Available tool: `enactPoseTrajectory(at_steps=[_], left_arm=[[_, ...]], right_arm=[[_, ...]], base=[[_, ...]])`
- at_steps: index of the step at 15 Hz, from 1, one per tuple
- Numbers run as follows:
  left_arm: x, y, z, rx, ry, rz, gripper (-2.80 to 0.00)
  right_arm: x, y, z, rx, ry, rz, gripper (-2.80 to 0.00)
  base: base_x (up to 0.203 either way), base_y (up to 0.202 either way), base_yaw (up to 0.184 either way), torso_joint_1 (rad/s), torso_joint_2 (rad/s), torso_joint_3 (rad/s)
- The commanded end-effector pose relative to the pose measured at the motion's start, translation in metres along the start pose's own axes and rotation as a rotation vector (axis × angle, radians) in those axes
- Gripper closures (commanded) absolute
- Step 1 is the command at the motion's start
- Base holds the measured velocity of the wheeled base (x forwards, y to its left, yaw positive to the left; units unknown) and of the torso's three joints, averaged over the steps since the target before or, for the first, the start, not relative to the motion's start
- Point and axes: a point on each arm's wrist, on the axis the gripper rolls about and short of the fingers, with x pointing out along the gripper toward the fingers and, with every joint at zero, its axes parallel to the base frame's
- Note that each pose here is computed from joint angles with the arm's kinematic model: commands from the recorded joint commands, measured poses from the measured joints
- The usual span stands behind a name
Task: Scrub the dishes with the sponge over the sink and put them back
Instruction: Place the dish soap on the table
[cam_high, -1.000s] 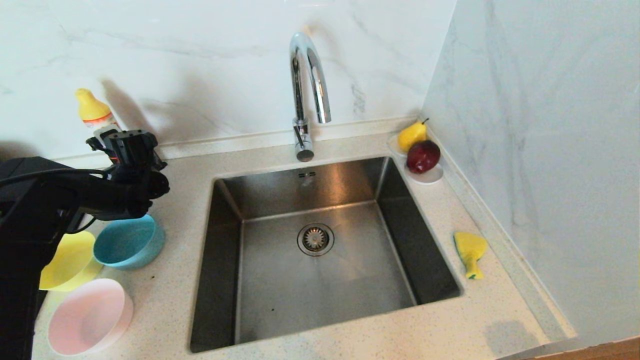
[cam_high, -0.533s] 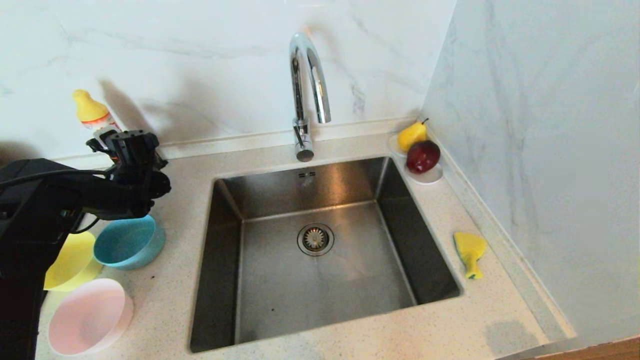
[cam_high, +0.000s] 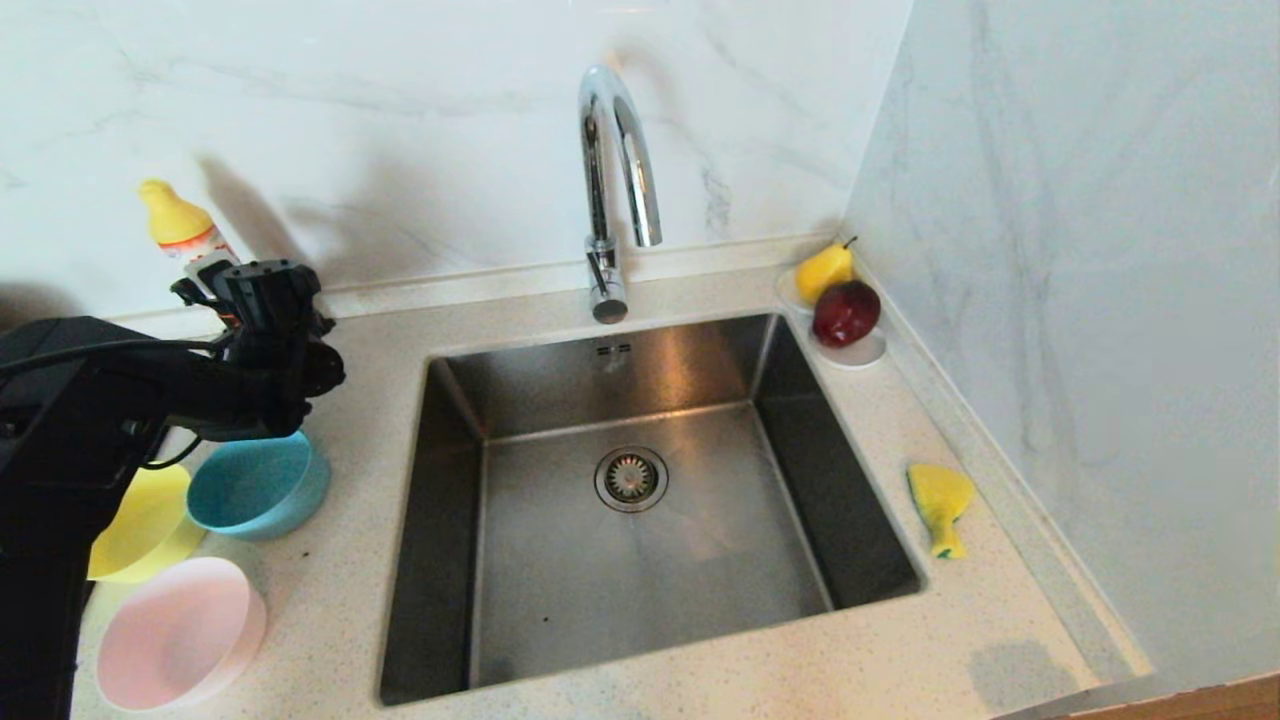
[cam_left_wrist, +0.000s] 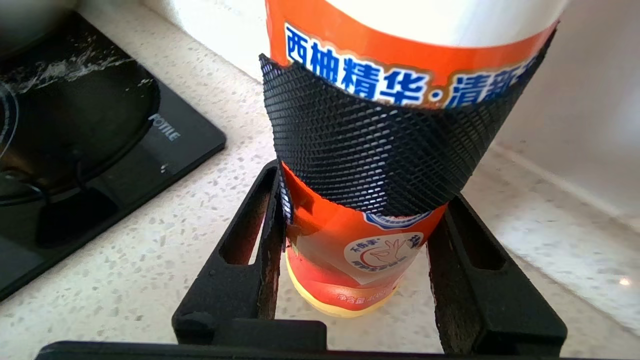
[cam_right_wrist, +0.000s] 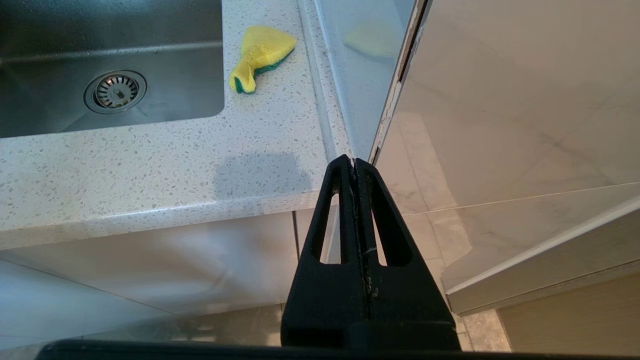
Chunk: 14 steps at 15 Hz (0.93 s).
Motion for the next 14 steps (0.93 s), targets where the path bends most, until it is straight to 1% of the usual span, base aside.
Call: enactPoseTrajectory(at_steps=[1, 3, 5, 6, 11, 14], left_arm=[[0.000, 0.000, 0.001, -0.003, -0.004, 0.004, 0.00], [0.001, -0.001, -0.001, -0.003, -0.003, 0.003, 0.00], [0.001, 0.000, -0.009, 0.009, 0.011, 0.005, 0.00], [0.001, 0.000, -0.011, 0.014, 0.015, 0.006, -2.80], [-0.001, -0.001, -0.006, 0.000, 0.006, 0.001, -2.80], [-0.004, -0.002, 0.009, -0.020, -0.014, -0.005, -2.80]], right_arm=[[0.000, 0.000, 0.000, 0.000, 0.001, 0.000, 0.00], [0.000, 0.000, 0.000, 0.000, 0.001, 0.000, 0.00], [0.000, 0.000, 0.000, 0.000, 0.001, 0.000, 0.00], [0.000, 0.000, 0.000, 0.000, 0.001, 0.000, 0.00], [0.000, 0.000, 0.000, 0.000, 0.001, 0.000, 0.00], [0.000, 0.000, 0.000, 0.000, 0.001, 0.000, 0.00]], base=[[0.000, 0.000, 0.000, 0.000, 0.00, 0.000], [0.000, 0.000, 0.000, 0.000, 0.00, 0.000], [0.000, 0.000, 0.000, 0.000, 0.00, 0.000], [0.000, 0.000, 0.000, 0.000, 0.00, 0.000], [0.000, 0.000, 0.000, 0.000, 0.00, 0.000], [0.000, 0.000, 0.000, 0.000, 0.00, 0.000]])
